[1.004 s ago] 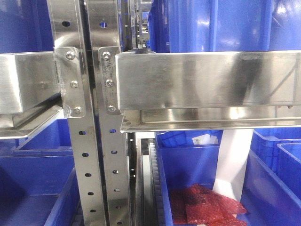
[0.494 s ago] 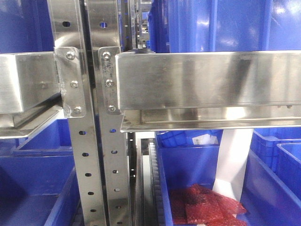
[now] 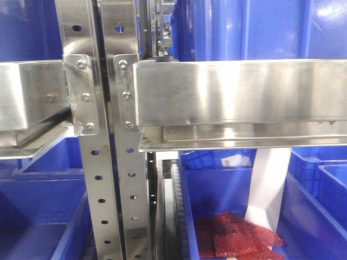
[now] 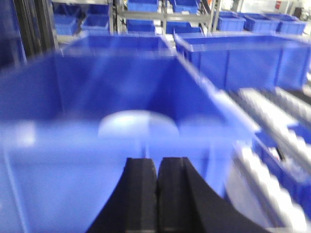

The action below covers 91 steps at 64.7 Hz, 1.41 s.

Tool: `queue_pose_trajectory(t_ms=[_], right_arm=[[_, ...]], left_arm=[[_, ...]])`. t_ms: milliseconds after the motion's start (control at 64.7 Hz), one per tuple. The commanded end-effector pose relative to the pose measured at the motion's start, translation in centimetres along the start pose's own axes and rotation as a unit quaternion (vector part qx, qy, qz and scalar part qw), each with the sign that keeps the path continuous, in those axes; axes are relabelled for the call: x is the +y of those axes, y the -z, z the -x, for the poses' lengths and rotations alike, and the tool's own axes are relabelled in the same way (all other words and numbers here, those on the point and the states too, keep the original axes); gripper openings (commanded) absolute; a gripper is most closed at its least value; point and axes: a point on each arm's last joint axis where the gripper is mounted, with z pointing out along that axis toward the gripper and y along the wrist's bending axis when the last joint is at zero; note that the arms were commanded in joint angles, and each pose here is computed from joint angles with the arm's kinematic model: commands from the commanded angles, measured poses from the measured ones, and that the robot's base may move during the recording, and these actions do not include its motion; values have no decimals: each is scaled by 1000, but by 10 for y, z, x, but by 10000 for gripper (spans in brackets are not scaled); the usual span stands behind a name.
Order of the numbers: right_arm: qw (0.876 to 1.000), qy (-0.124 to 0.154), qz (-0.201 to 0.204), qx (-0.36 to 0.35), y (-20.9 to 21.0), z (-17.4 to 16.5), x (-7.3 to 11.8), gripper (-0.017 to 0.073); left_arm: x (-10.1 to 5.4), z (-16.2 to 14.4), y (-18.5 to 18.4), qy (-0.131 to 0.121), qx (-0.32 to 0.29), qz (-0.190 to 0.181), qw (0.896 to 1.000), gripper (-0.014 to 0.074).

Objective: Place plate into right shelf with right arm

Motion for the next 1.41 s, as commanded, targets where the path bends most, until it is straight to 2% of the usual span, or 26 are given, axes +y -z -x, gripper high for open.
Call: queue_pose_trajectory(t_ms=[0,154,293,803,973,1112,1189,1390], right_arm=[[998,9,11,-55,16,-13,-1,50],[995,-1,20,-100,44,-50,-5,50],[993,-4,20,-117,56,-68,-7,50],[994,5,18,-112,52,-81,-7,50],[995,31,46,-84,36,-107,0,50],[994,37,77,-64,24,-132,6,50],[995,36,68,-67,19,-144,6,50],[996,15,14,-91,17,-175,0,50]], left_arm=[[2,6,1,2,-43,11,999,-47],[2,6,1,2,-43,11,999,-47],[2,6,1,2,-43,11,999,-47],[2,6,1,2,-43,11,999,-47],[2,6,1,2,-43,11,999,-47],[2,6,1,2,-43,11,999,-47],[2,6,1,2,-43,11,999,-47],[2,6,1,2,-43,11,999,-47]])
